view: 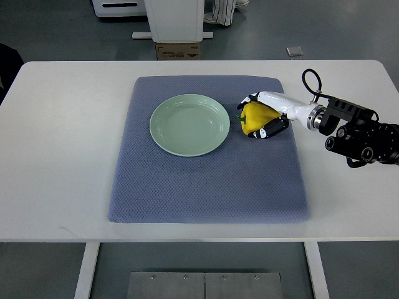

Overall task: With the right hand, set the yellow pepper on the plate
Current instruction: 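Carry the pepper with the right hand onto the green plate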

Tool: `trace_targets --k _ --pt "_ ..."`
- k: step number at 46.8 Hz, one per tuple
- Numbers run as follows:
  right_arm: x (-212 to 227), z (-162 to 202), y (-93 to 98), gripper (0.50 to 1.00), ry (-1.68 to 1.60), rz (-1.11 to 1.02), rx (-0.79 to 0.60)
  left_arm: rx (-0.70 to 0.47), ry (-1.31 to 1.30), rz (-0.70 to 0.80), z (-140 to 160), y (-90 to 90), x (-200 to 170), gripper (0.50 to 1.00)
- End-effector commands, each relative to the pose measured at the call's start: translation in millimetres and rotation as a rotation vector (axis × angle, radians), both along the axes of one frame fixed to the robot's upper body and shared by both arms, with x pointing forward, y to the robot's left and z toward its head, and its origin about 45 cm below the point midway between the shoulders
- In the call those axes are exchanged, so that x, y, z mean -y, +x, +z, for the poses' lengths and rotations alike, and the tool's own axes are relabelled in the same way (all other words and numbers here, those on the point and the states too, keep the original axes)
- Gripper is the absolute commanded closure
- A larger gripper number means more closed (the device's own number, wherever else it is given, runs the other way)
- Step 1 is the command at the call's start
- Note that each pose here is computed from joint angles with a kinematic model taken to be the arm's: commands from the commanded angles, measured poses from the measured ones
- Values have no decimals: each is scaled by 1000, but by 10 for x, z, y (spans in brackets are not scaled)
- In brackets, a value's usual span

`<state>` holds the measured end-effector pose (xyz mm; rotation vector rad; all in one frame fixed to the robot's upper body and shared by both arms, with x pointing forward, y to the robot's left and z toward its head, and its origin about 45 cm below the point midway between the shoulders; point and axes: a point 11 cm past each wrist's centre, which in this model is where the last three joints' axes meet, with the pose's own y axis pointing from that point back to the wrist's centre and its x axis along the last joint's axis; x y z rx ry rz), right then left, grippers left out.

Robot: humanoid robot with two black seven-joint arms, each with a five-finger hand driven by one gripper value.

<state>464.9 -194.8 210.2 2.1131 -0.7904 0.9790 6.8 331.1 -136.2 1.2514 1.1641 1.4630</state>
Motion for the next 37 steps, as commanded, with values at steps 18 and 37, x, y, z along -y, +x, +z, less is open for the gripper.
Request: trace_targets --k 18,37 --pt "-62 154 59 1000 31 3 33 0 0 -1 0 0 1 500" --pt "-797 247 10 1000 93 86 29 0 0 0 0 0 1 500"
